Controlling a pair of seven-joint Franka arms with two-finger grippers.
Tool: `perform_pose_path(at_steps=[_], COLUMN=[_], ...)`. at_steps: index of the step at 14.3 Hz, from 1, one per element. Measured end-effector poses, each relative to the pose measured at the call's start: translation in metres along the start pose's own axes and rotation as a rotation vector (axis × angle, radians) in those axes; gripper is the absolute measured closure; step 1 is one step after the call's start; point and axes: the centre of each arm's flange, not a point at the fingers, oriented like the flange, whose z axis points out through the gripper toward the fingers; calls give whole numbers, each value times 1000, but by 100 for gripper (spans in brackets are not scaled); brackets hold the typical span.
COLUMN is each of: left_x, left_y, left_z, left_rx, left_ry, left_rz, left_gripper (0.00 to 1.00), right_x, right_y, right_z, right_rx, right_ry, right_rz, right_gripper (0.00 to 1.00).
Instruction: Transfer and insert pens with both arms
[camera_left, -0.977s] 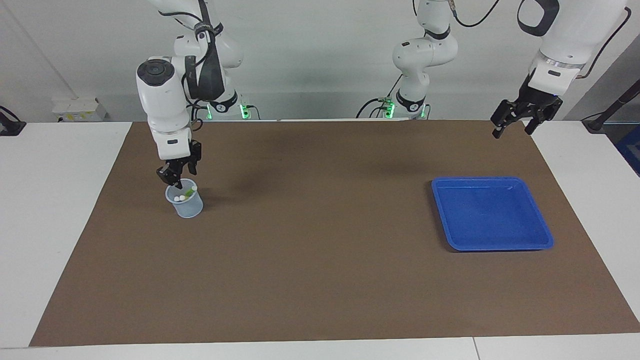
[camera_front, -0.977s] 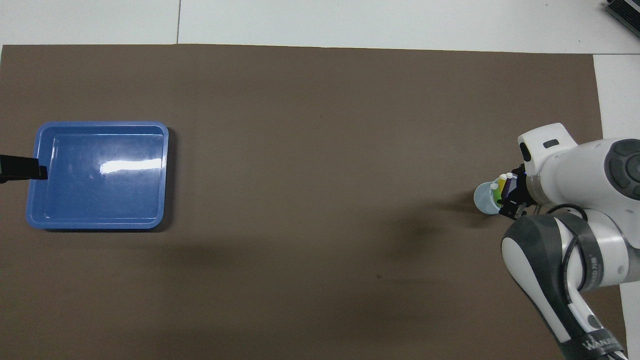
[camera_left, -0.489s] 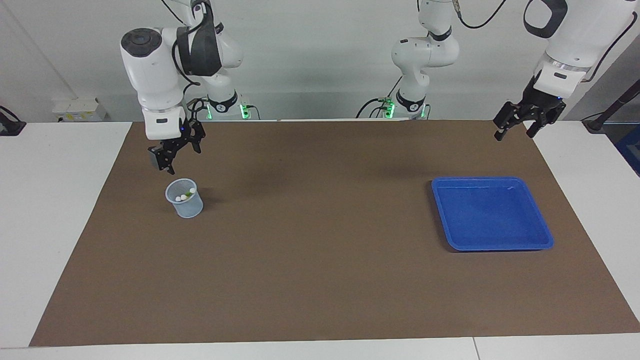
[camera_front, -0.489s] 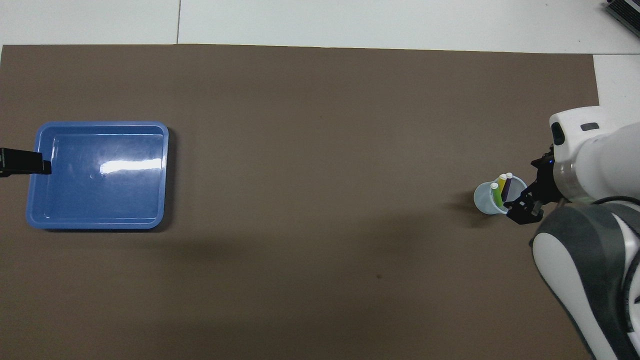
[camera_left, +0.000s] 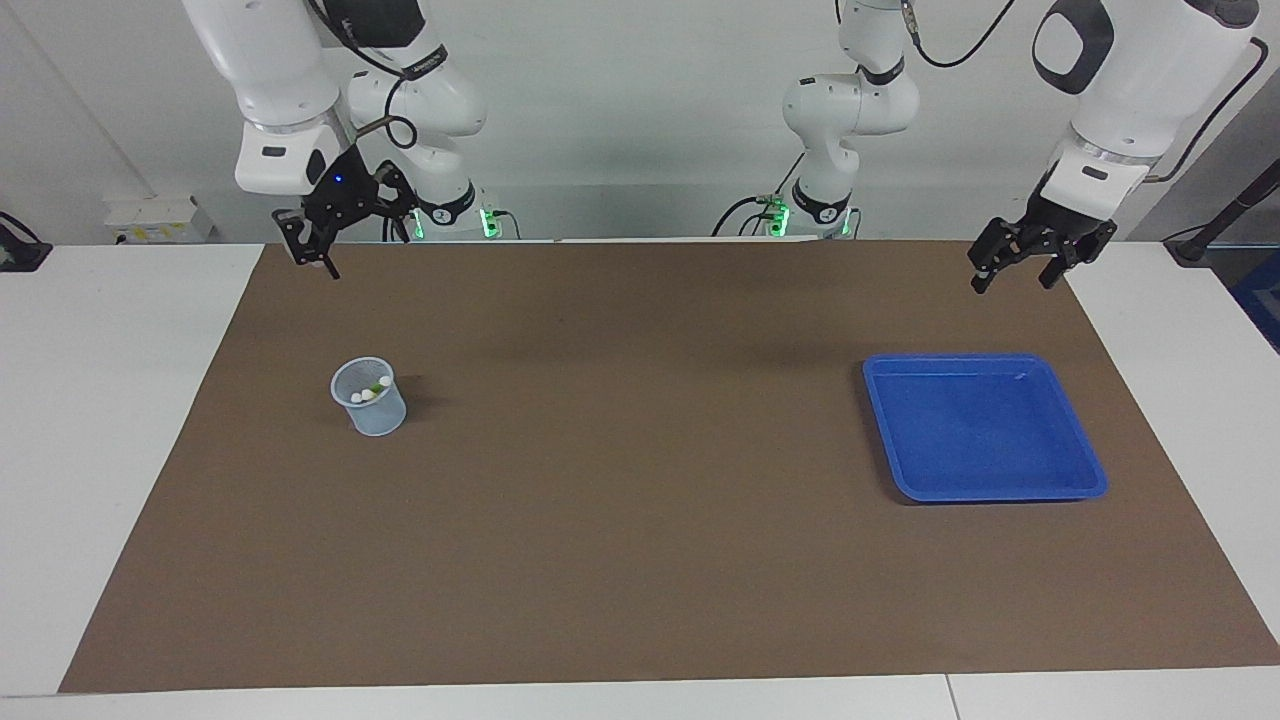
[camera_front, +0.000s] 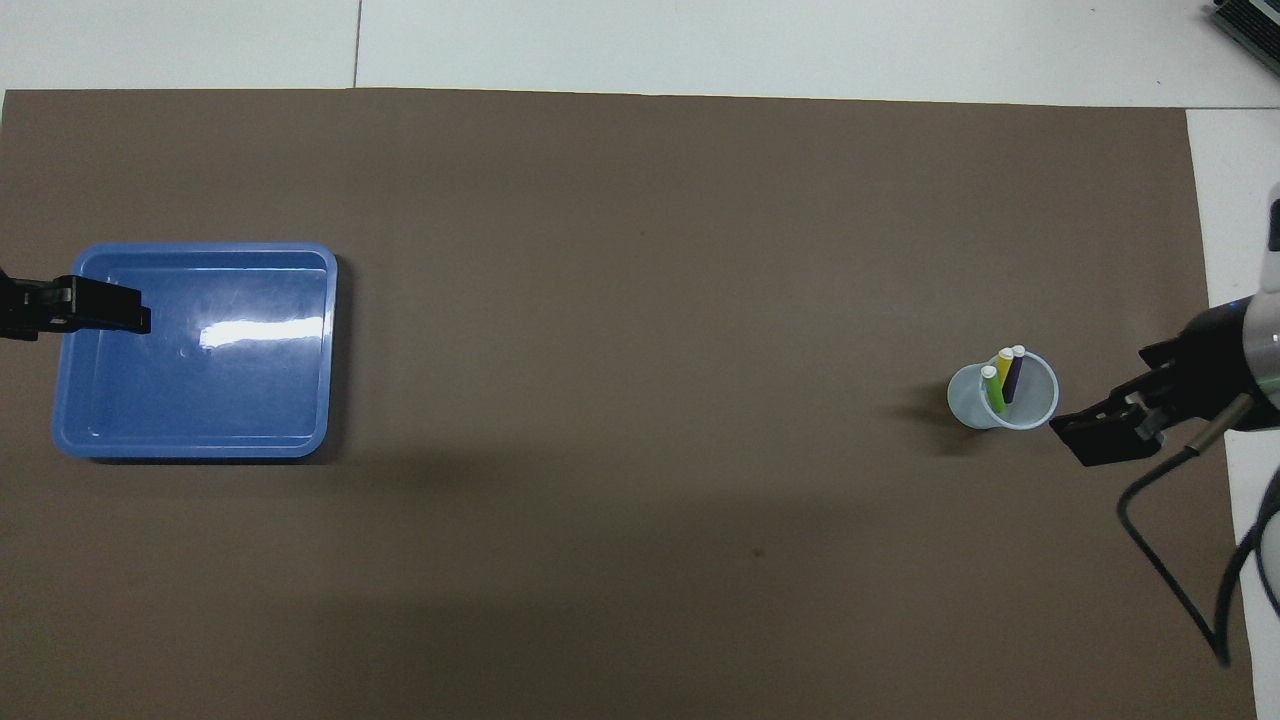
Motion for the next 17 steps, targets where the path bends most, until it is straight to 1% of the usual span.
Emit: perform_pose_path(at_steps=[2, 4, 7, 9, 12, 15, 17], left_x=[2, 2, 1, -3, -8, -9, -10], left_y=[13, 19, 17, 14, 8, 13, 17], left_z=[2, 5, 6, 7, 5, 4, 4], left_rx=[1, 1, 1, 2, 2, 2, 3], left_ry=[-3, -8, -25, -62, -98, -109, -111], left_rz=[22, 33, 29, 24, 14, 21, 29], left_gripper=[0, 0, 0, 0, 0, 0, 0], right_x=[-7, -7, 0, 1, 10, 30, 34], right_y=[1, 0, -7, 3, 23, 37, 43], right_z=[-6, -6, -8, -7, 6, 13, 15], right_rx=[5, 5, -13, -25, -65, -70, -68], right_ry=[-12, -11, 13, 28, 8, 0, -1], right_rz=[81, 141, 156, 171, 187, 191, 197], right_gripper=[0, 0, 0, 0, 0, 0, 0])
